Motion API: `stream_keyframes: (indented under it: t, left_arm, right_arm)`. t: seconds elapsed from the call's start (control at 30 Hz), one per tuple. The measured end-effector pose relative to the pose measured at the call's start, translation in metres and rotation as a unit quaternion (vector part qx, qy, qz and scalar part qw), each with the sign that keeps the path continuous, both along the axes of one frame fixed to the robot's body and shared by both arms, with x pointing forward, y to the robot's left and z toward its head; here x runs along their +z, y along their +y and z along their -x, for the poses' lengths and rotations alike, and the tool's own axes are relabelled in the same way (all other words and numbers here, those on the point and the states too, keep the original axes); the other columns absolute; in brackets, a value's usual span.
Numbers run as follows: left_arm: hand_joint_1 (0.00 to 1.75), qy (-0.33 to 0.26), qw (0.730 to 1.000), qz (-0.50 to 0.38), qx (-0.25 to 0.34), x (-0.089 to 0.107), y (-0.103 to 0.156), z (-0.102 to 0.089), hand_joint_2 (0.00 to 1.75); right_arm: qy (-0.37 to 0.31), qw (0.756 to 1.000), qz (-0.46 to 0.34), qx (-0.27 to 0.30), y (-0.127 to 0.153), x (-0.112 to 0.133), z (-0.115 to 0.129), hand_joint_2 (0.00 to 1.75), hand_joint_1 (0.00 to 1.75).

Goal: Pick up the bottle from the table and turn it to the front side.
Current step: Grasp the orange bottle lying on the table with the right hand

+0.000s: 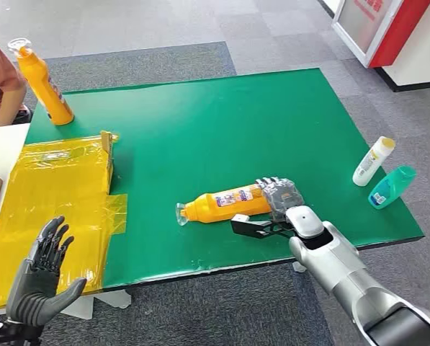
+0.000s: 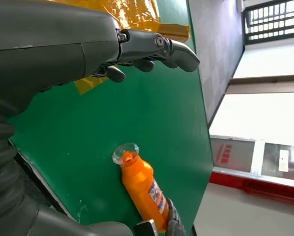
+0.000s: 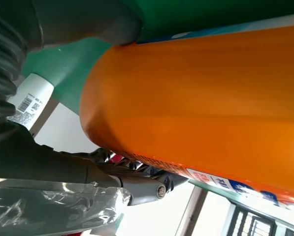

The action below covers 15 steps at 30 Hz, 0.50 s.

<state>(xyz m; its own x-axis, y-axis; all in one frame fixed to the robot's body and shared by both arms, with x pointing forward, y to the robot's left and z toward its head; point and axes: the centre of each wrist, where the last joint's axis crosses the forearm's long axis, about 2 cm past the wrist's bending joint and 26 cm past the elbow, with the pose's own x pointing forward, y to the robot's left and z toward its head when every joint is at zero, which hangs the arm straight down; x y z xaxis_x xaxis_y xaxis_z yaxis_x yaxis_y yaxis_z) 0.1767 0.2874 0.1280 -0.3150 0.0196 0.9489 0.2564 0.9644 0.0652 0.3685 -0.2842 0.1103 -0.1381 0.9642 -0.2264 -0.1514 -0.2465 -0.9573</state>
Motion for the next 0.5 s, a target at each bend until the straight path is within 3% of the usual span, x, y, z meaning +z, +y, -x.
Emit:
stream_keyframes:
  t: [0.5]
  left_arm:
    - [0.0,0.006,1.0,-0.001,-0.002,-0.003,-0.0008,0.0047,1.75]
  right_arm:
    - [0.002,1.0,-0.008,0.016,0.0044,-0.0013,-0.0004,1.75,1.75]
